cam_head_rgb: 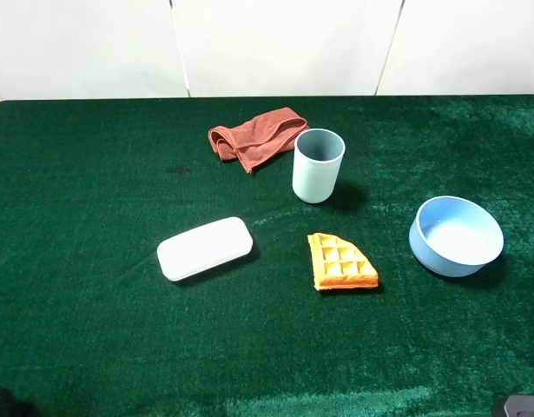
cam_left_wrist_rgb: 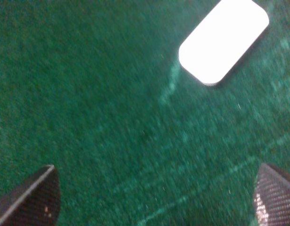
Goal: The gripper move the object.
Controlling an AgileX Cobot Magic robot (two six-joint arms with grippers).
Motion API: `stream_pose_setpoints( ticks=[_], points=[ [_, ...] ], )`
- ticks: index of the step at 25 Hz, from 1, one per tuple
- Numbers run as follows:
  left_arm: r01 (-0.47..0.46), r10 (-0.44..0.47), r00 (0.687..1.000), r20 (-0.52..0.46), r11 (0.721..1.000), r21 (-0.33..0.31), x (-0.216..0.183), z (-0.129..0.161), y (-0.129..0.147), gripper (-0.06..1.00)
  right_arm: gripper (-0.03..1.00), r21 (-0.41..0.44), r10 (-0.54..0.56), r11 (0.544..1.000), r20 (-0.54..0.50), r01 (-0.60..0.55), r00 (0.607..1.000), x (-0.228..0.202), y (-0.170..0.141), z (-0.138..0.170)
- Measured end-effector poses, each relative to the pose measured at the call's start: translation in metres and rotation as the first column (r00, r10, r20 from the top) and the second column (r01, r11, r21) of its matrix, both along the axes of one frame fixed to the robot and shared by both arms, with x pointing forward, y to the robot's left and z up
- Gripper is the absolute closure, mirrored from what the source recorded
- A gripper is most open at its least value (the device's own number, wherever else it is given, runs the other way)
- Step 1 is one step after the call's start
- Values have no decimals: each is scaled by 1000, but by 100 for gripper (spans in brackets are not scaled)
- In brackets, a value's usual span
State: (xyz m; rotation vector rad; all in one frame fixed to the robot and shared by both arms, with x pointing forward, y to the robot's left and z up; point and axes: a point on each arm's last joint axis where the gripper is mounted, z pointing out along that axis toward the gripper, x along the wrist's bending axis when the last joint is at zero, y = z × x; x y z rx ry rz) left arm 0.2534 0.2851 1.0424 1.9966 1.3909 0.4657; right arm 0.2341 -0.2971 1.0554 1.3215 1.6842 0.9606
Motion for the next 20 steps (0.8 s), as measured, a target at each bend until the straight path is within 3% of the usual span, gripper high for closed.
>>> stream_pose_setpoints(
  ticks=[6,12,16,20],
  points=[
    [-79,79,991,109,997,-8,-14,1,4,13,27,0,0,1000,0,0,1000,0,0,0],
    [-92,88,972,219,996,7,-28,0,4,13,27,0,0,1000,0,0,1000,0,0,0],
    [-84,69,968,243,995,52,-30,0,3,13,27,0,0,1000,0,0,1000,0,0,0],
    [-80,63,967,245,995,59,-30,0,3,13,27,0,0,1000,0,0,1000,0,0,0]
  ],
)
